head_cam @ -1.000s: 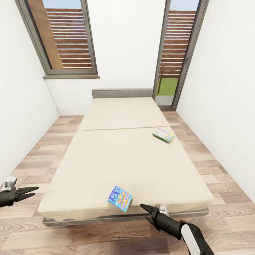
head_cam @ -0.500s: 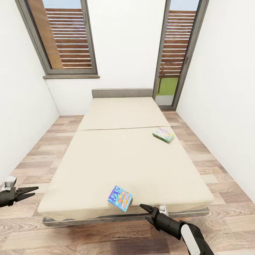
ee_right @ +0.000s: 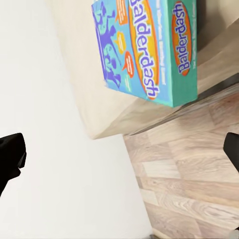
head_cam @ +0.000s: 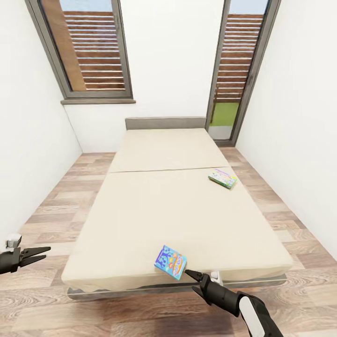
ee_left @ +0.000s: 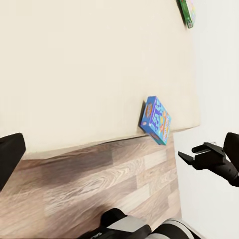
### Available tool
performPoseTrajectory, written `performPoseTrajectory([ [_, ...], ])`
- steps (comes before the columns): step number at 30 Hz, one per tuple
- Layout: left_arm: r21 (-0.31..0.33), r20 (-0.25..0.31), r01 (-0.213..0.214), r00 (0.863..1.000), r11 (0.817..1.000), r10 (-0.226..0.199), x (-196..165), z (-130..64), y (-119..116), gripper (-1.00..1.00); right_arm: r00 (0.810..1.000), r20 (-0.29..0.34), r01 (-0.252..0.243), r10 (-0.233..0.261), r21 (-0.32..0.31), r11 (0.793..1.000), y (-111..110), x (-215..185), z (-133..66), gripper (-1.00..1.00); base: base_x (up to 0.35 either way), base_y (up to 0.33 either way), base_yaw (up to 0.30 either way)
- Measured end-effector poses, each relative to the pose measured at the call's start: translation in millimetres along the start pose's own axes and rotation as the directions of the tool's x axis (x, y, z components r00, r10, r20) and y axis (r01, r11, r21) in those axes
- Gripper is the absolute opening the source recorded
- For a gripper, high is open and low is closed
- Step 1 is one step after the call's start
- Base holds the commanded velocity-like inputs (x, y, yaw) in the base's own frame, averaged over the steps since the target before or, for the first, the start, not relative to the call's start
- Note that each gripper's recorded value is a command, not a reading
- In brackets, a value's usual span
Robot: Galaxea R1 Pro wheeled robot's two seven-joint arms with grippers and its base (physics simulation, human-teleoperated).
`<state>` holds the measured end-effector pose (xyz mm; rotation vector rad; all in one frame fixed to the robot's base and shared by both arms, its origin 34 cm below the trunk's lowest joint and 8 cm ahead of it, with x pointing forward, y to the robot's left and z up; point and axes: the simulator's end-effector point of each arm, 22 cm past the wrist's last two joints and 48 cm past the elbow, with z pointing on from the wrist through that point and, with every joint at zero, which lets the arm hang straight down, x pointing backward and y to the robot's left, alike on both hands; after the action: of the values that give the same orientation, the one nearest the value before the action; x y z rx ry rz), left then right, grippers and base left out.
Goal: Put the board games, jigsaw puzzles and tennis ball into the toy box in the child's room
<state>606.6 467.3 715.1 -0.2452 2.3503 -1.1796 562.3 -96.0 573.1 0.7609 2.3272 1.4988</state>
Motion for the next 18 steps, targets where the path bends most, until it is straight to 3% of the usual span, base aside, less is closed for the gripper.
performPoseTrajectory([
  [18,0.000,0.000,-0.001,1.000,1.000,0.001,0.0,0.0,0.1,1.00,1.000,0.000,0.000,0.000,0.000,1.000,-0.1,-0.1,-0.1,1.00,0.000,0.073,0.000],
])
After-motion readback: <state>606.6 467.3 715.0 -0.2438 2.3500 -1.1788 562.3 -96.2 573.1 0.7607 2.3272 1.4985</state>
